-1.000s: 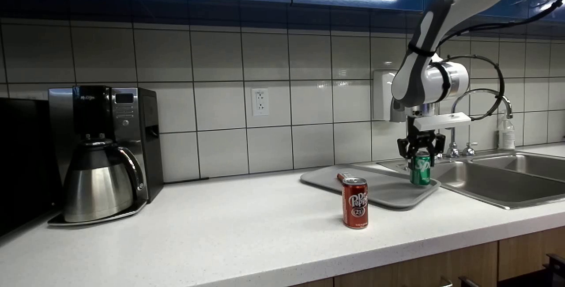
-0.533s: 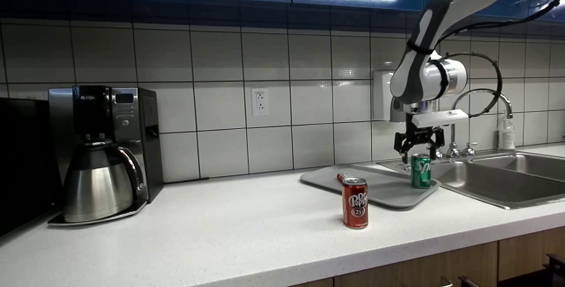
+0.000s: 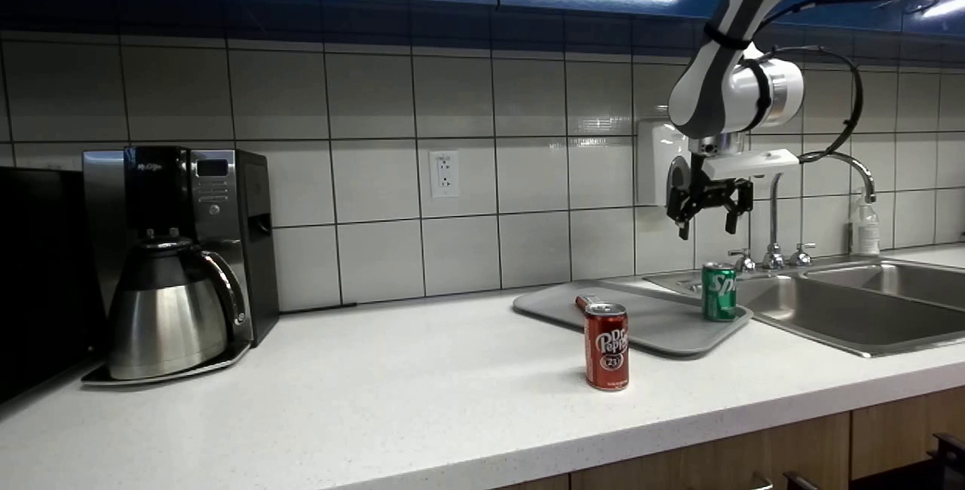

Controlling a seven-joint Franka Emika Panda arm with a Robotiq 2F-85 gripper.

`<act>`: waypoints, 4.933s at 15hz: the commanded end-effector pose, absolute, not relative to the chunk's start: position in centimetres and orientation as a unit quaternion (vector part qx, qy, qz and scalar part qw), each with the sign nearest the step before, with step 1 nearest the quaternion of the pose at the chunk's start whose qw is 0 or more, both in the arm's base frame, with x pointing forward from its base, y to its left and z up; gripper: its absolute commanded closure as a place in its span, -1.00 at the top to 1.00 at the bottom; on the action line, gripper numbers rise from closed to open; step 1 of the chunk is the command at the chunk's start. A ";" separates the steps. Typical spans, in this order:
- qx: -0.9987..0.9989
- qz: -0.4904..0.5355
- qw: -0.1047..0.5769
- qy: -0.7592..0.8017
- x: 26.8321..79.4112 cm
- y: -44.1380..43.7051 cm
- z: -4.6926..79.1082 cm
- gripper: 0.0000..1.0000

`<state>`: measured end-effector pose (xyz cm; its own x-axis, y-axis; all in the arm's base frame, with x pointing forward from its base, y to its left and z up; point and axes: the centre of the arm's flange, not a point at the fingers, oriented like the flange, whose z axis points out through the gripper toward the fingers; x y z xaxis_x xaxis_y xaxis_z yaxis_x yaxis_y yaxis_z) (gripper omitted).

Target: Put the red and green can on the grey tray

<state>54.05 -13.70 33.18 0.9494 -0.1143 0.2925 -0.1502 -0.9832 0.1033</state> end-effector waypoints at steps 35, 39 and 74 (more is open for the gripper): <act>0.977 0.136 0.006 0.161 38.0 20.5 38.7 1.00; 0.980 0.123 0.015 0.157 37.5 21.1 37.3 1.00; 0.991 0.059 0.035 0.117 37.8 16.3 27.3 1.00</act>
